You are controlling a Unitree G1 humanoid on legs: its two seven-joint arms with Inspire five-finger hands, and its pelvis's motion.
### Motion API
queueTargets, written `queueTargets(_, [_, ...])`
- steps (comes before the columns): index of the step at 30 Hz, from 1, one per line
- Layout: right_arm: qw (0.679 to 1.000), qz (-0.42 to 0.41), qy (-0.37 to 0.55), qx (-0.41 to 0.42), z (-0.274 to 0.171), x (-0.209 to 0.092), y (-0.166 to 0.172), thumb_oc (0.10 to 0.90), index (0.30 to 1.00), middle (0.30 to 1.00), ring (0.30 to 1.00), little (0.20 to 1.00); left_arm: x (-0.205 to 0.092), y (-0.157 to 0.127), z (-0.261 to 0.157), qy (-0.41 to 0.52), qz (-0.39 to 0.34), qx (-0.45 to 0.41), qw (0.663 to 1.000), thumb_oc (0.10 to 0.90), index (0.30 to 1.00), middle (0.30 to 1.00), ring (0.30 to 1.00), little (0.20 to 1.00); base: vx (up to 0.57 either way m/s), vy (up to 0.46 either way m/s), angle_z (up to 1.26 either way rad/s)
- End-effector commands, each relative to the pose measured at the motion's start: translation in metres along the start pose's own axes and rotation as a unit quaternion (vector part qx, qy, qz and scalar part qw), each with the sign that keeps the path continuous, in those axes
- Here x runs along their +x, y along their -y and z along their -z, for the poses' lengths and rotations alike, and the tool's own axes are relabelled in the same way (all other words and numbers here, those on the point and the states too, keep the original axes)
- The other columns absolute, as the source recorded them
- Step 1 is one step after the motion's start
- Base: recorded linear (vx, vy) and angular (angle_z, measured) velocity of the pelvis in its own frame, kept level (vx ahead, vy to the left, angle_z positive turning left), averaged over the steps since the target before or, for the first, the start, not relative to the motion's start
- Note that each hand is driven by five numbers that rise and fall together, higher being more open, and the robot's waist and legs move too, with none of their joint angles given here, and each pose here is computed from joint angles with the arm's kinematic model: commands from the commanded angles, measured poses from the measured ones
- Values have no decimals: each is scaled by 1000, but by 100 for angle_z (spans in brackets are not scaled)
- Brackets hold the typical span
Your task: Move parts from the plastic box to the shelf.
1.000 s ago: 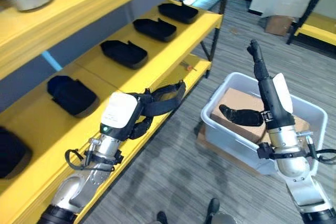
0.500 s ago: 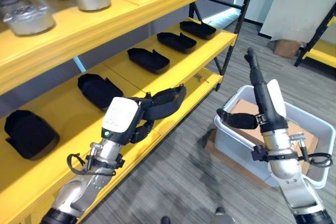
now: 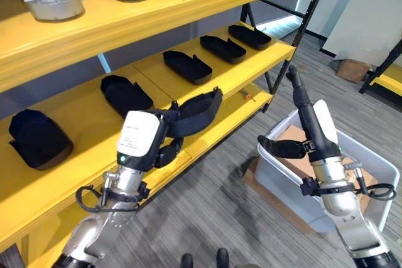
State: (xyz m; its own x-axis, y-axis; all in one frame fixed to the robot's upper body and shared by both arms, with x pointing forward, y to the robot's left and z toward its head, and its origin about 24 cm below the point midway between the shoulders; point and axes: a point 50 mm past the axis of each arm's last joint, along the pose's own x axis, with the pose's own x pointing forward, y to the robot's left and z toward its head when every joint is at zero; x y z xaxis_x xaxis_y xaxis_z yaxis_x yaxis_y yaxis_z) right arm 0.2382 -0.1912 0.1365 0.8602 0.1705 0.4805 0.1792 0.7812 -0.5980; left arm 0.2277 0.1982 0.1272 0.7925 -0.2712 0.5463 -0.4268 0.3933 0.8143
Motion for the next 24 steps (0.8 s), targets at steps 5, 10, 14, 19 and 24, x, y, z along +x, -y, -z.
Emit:
queueTargets(5, [992,73,102,6,-29,15,30,900,1000,1000,1000,1000,29,-49,-7,49,-183,36,981,400,300,300,300,300,-55,-6,44])
queueTargets(10, [993,74,97,7,-28,14,30,900,1000,1000,1000,1000,26,-51,-1,34,-196,32,980,400,300,300,300,300,-67,67,63])
queueTargets(14, [993,89,76,3,-21,9,37,900,1000,1000,1000,1000,24,-51,7,9,-203,28,979,400,300,300,300,300,33,218,50])
queueTargets(19, [993,98,63,-16,-16,6,43,900,1000,1000,1000,1000,26,-48,4,16,-199,19,980,400,300,300,300,300,93,204,57])
queueTargets(24, [993,106,56,-10,-15,5,41,900,1000,1000,1000,1000,28,-53,4,28,-191,32,981,400,300,300,300,300,102,281,48])
